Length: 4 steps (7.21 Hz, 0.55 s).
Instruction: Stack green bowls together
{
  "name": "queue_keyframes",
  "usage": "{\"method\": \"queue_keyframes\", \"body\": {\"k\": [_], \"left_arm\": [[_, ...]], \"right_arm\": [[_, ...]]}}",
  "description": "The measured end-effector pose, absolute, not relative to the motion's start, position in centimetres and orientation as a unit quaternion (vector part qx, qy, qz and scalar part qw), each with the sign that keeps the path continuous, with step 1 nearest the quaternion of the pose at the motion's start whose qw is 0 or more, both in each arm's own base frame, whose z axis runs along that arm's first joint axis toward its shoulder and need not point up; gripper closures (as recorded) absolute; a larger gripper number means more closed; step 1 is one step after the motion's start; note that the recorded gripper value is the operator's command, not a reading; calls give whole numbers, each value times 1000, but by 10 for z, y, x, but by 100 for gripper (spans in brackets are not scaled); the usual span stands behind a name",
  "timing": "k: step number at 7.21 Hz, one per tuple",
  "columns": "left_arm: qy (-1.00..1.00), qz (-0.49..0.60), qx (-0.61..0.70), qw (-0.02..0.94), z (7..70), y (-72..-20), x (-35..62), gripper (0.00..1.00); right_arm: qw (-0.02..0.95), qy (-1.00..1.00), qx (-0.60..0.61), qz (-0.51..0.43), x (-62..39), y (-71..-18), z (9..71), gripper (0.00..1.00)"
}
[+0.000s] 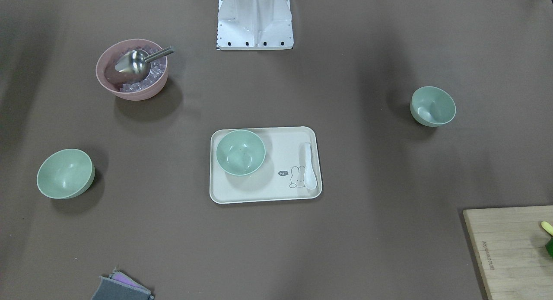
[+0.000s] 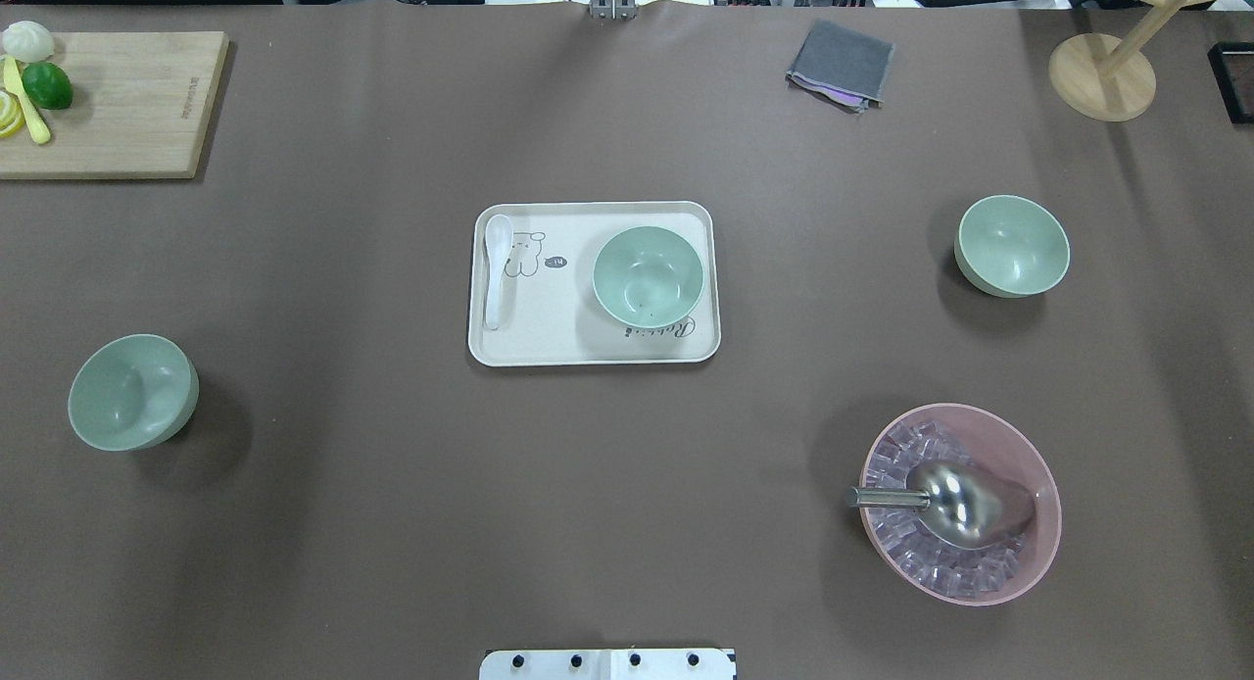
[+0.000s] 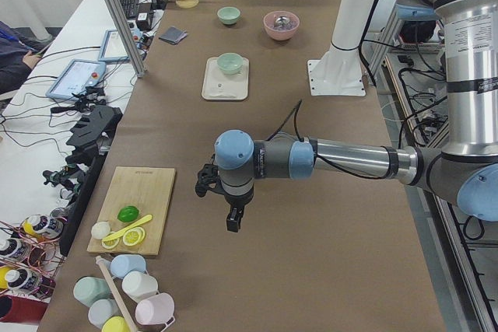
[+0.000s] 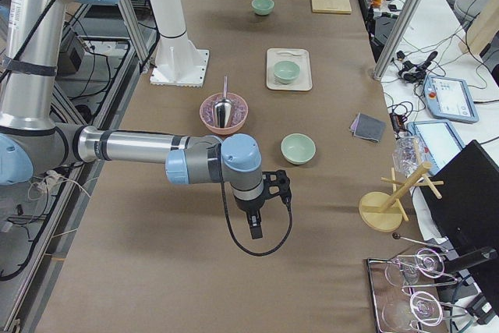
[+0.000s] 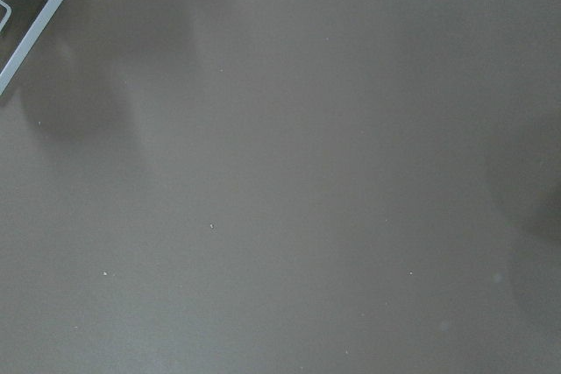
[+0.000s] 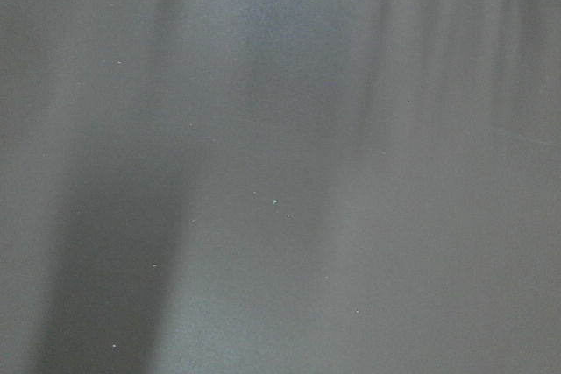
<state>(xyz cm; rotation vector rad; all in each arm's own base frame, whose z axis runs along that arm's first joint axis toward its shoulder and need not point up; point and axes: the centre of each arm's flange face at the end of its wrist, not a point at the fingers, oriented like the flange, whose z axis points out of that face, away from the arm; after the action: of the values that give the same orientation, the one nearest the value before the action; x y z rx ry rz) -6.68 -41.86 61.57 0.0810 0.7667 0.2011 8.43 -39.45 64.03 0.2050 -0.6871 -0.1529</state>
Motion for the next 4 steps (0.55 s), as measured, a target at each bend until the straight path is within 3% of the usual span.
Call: {"method": "queue_keyframes", "body": {"k": [4], "left_arm": [[367,105,64,922,600,-423,-69,2]], "right_arm": [[916,-347,172,-104,81,-401,609,0]]}}
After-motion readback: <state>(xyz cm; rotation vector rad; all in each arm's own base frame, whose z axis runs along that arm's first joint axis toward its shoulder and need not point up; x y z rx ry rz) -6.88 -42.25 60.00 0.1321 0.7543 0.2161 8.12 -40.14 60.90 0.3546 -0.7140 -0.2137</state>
